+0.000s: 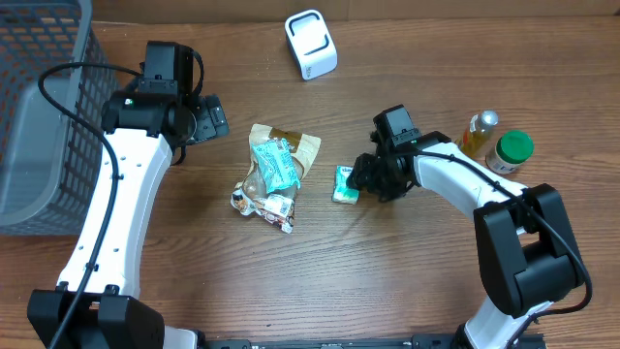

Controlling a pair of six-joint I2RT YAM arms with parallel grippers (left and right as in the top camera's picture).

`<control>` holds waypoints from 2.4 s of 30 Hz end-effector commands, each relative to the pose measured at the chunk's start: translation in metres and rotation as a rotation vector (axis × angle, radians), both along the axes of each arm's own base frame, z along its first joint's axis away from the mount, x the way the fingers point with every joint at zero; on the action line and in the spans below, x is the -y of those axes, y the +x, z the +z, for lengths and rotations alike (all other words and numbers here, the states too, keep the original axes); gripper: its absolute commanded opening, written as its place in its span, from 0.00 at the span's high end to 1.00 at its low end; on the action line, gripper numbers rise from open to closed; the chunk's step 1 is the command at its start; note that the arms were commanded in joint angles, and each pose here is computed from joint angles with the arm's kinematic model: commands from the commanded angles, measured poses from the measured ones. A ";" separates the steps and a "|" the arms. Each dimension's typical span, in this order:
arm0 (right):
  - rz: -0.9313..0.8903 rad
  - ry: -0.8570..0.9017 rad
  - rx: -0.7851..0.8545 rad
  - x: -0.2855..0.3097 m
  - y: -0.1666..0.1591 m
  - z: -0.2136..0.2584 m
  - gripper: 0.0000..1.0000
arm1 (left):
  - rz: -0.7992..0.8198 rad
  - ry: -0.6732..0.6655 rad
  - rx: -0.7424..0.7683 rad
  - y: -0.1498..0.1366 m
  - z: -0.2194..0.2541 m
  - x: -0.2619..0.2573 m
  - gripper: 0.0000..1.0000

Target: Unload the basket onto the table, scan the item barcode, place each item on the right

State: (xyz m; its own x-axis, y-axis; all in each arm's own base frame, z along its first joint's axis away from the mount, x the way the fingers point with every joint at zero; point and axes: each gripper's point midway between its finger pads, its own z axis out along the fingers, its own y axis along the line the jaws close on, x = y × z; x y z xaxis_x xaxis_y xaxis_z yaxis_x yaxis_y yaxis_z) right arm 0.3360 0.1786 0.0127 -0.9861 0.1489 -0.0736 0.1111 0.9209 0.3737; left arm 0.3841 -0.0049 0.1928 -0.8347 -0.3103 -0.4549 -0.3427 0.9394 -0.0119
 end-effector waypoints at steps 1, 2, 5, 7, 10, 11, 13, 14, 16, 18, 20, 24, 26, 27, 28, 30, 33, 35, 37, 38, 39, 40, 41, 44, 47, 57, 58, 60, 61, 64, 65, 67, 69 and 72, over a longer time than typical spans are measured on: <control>0.027 0.037 0.020 -0.008 0.001 0.004 0.64 | -0.025 0.013 0.008 0.002 0.004 0.001 0.00; 0.033 0.060 0.018 -0.012 0.001 0.005 0.65 | -0.025 0.013 0.008 0.002 0.004 0.001 0.01; 0.037 0.071 0.008 -0.014 -0.002 0.005 0.66 | -0.025 0.013 0.008 0.002 0.004 0.001 0.01; 0.037 0.069 0.003 -0.013 -0.004 0.003 0.66 | -0.025 0.013 0.008 0.002 0.004 0.001 0.00; 0.037 0.067 -0.005 -0.012 -0.008 -0.002 0.65 | -0.025 0.013 0.008 0.002 0.004 0.001 0.01; 0.037 0.067 -0.006 -0.011 -0.009 -0.004 0.65 | -0.025 0.013 0.008 0.002 0.004 0.001 0.01; 0.034 0.070 -0.006 -0.011 -0.011 -0.007 0.65 | -0.025 0.013 0.008 0.002 0.004 0.001 0.01; 0.036 0.074 -0.004 -0.012 -0.011 -0.007 0.66 | -0.025 0.013 0.008 0.002 0.004 0.001 0.01; 0.037 0.078 0.000 -0.012 -0.010 -0.007 0.68 | -0.025 0.013 0.008 0.002 0.004 0.001 0.00; 0.037 0.080 0.007 -0.013 -0.009 -0.007 0.73 | -0.025 0.013 0.008 0.002 0.004 0.001 0.01; 0.037 0.084 0.018 -0.013 -0.007 -0.006 0.77 | -0.025 0.013 0.008 0.002 0.004 0.001 0.00; 0.038 0.088 0.031 -0.015 -0.004 -0.006 0.90 | -0.025 0.013 0.008 0.002 0.004 0.001 0.00; 0.038 0.089 0.033 -0.015 -0.003 -0.005 0.96 | -0.025 0.013 0.008 0.002 0.004 0.001 0.00; 0.038 0.089 0.033 -0.015 -0.003 -0.005 0.96 | -0.025 0.013 0.008 0.002 0.004 0.001 0.00; 0.038 0.089 0.033 -0.015 -0.003 -0.005 0.96 | -0.025 0.013 0.008 0.002 0.004 0.001 0.00; 0.038 0.089 0.033 -0.015 -0.003 -0.005 0.96 | -0.025 0.013 0.008 0.002 0.004 0.001 0.01; 0.038 0.089 0.032 -0.015 -0.003 -0.006 0.96 | -0.025 0.013 0.008 0.002 0.004 0.001 0.01; 0.038 0.089 0.032 -0.015 -0.003 -0.006 0.96 | -0.025 0.013 0.008 0.002 0.004 0.001 0.00; 0.038 0.089 0.033 -0.015 -0.003 -0.005 0.96 | -0.025 0.013 0.008 0.002 0.004 0.001 0.00; 0.038 0.089 0.033 -0.015 -0.003 -0.005 0.96 | -0.025 0.013 0.008 0.002 0.004 0.001 0.00; 0.038 0.089 0.034 -0.015 -0.003 -0.005 0.96 | -0.025 0.013 0.008 0.002 0.004 0.001 0.00; 0.038 0.089 0.034 -0.015 -0.003 -0.005 0.96 | -0.025 0.013 0.008 0.002 0.004 0.001 0.01; 0.038 0.089 0.034 -0.015 -0.003 -0.005 0.96 | -0.025 0.013 0.008 0.002 0.004 0.001 0.00; 0.038 0.089 0.034 -0.015 -0.003 -0.005 0.96 | -0.025 0.013 0.008 0.002 0.004 0.001 0.01; 0.038 0.089 0.034 -0.015 -0.003 -0.005 0.96 | -0.025 0.013 0.008 0.002 0.004 0.001 0.00; 0.039 0.096 0.044 -0.016 -0.001 -0.004 0.96 | -0.025 0.013 0.008 0.002 0.004 0.001 0.00; 0.039 0.096 0.043 -0.016 -0.001 -0.004 0.96 | -0.025 0.013 0.008 0.002 0.004 0.001 0.00; 0.039 0.096 0.043 -0.016 -0.001 -0.004 0.96 | -0.025 0.013 0.008 0.002 0.004 0.001 0.00; 0.039 0.096 0.043 -0.016 -0.001 -0.004 0.96 | -0.025 0.013 0.008 0.002 0.004 0.001 0.00; 0.039 0.097 0.043 -0.016 -0.001 -0.004 0.96 | -0.025 0.013 0.008 0.002 0.004 0.001 0.00; 0.039 0.096 0.043 -0.016 -0.001 -0.004 0.96 | -0.025 0.013 0.008 0.002 0.004 0.001 0.00; 0.039 0.097 0.043 -0.016 -0.001 -0.004 0.96 | -0.025 0.013 0.008 0.002 0.004 0.001 0.00; 0.039 0.097 0.043 -0.016 -0.001 -0.004 0.96 | -0.025 0.013 0.008 0.002 0.004 0.001 0.00; 0.039 0.097 0.043 -0.016 -0.001 -0.004 0.96 | -0.025 0.013 0.008 0.002 0.004 0.001 0.01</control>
State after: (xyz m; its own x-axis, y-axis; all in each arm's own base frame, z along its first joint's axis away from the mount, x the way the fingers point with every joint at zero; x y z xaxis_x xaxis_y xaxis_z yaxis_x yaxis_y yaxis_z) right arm 0.3388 0.1953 0.0109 -0.9869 0.1236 -0.1036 0.0603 0.8787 0.4735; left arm 0.3841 -0.0049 0.1928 -0.8346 -0.3103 -0.4552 -0.3427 0.9394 -0.0120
